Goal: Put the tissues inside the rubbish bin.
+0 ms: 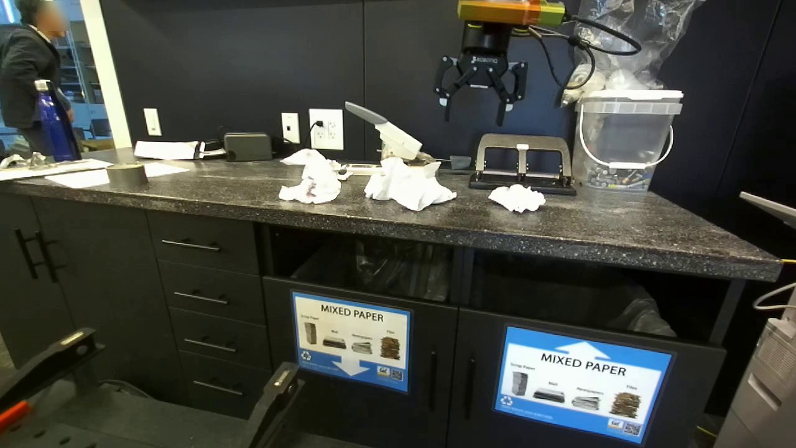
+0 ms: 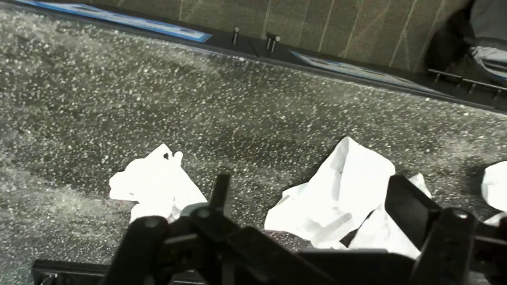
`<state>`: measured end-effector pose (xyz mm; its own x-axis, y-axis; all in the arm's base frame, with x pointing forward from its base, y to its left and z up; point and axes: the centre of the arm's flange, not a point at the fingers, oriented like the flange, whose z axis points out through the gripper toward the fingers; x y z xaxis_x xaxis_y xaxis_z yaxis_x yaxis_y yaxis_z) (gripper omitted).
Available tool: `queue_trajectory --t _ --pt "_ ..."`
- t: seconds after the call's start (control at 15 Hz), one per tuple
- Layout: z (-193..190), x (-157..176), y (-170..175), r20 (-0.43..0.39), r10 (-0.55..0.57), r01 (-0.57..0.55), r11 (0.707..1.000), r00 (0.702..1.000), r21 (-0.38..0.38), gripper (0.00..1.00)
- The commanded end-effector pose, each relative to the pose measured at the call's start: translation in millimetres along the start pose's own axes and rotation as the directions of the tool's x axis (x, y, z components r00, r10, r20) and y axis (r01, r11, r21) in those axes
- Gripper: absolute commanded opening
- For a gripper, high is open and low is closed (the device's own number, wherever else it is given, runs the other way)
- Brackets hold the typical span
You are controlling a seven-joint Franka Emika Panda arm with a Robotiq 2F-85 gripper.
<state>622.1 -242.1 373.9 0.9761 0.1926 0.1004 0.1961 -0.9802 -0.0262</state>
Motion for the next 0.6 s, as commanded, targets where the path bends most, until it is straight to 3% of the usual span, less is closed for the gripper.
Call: queue_trajectory --t 0.0,0.2,0.53 --pt "17 48 53 -0.041 -0.034 0.033 0.999 0.999 -0.036 1.0" --pt "45 56 84 -0.083 -0.016 0.012 0.998 0.996 -0.056 1.0" --pt "97 65 112 -0.068 -0.017 0.014 0.999 0.998 -0.039 1.0"
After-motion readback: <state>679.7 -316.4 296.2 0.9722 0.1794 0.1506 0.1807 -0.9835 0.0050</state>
